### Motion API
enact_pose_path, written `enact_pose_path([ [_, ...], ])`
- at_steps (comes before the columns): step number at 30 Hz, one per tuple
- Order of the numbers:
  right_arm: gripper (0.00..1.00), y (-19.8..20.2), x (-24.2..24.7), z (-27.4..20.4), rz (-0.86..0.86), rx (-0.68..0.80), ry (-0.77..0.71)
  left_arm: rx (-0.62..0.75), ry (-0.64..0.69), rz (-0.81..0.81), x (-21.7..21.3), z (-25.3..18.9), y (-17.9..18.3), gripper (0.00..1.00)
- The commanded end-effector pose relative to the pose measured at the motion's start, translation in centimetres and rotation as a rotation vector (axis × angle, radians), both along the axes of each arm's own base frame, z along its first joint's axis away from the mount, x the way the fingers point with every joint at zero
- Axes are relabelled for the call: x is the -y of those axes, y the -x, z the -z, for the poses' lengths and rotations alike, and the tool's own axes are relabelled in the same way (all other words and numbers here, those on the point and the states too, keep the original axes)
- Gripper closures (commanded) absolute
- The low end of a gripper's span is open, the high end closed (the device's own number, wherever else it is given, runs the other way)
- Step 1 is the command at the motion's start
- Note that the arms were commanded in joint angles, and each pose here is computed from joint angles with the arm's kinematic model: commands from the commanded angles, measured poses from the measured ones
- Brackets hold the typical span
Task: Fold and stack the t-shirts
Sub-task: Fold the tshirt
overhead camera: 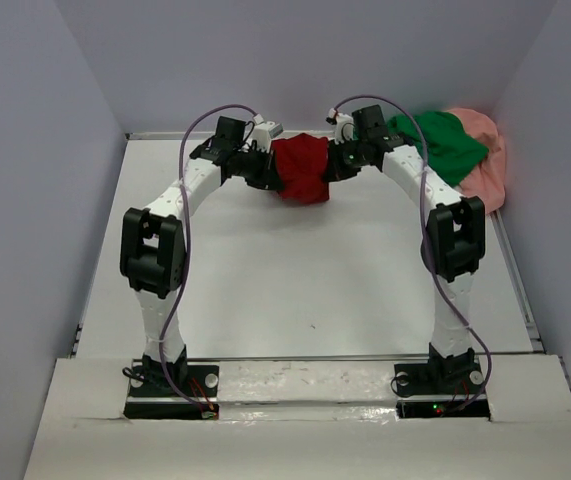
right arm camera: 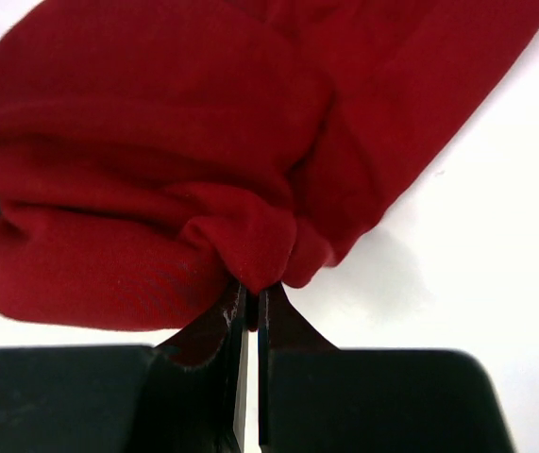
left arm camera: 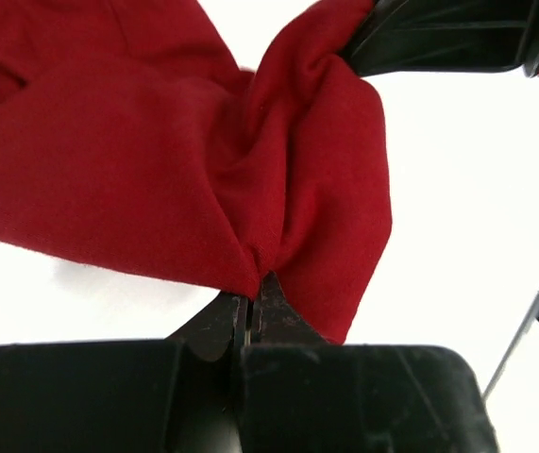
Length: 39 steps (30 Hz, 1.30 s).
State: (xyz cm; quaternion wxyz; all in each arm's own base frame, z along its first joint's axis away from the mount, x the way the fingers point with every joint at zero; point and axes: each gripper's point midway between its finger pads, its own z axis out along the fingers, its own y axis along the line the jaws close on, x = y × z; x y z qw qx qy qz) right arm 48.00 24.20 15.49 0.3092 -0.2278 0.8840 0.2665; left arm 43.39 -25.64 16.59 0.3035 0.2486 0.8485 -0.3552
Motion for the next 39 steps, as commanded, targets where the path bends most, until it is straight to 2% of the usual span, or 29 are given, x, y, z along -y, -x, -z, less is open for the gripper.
enact_pose_path([
  [1,1.00,-4.6,0.6,-0.4,0.075,0.099,0.017,0.119,0.009,-0.070,-0.5,-2.4,-3.7,1.00],
  [3,1.00,-6.3,0.6,-1.3,0.099,0.137,-0.003,0.148,-0.007,-0.124,-1.4,-2.0,-5.4,1.00],
  [4,1.00,-6.9,0.5,-0.3,0.103,0.127,0.002,0.182,-0.011,-0.144,-1.6,-2.2,-6.5,1.00],
  [8,1.00,-10.0,0.5,-1.0,0.144,0.203,0.018,0.196,-0.029,-0.159,-1.9,-1.1,-9.0,1.00],
  [12,1.00,-12.1,1.3,-0.3,0.185,0.234,0.040,0.163,-0.048,-0.157,-2.0,1.3,-11.2,1.00],
  [22,1.00,-16.2,3.6,0.2,0.340,0.326,0.025,0.224,-0.047,-0.227,-4.5,2.9,-16.3,1.00],
  [24,1.00,-17.4,3.9,0.7,0.385,0.354,0.019,0.289,-0.033,-0.311,-5.8,1.8,-18.2,1.00],
  [26,1.00,-18.4,3.7,0.1,0.405,0.385,-0.004,0.287,-0.032,-0.380,-6.9,3.1,-18.4,1.00],
  [27,1.00,-18.8,3.7,0.4,0.412,0.388,-0.007,0.338,-0.042,-0.444,-7.9,2.0,-19.1,0.98],
  [29,0.81,-19.4,3.0,2.7,0.398,0.361,-0.025,0.408,-0.041,-0.505,-8.8,1.9,-20.0,0.91],
  [30,0.58,-19.9,2.5,1.7,0.385,0.382,-0.048,0.421,-0.042,-0.527,-9.0,2.0,-20.3,0.86],
  [31,0.24,-19.9,2.3,2.2,0.378,0.372,-0.057,0.446,-0.041,-0.547,-9.3,1.7,-21.0,0.57],
  [32,0.00,-19.8,2.0,2.9,0.372,0.354,-0.064,0.442,-0.049,-0.554,-9.3,2.0,-21.2,0.38],
  [33,0.00,-19.4,1.2,4.0,0.331,0.323,-0.088,0.426,-0.064,-0.584,-9.7,3.1,-21.6,0.24],
  [34,0.00,-19.0,0.7,4.6,0.299,0.303,-0.100,0.419,-0.065,-0.594,-9.7,3.3,-21.7,0.01],
  [38,0.00,-17.5,-0.1,6.1,0.248,0.256,-0.089,0.436,-0.067,-0.630,-10.0,3.2,-21.7,0.01],
  [39,0.00,-17.2,-0.1,5.2,0.244,0.263,-0.094,0.477,-0.085,-0.647,-10.3,1.8,-21.6,0.01],
])
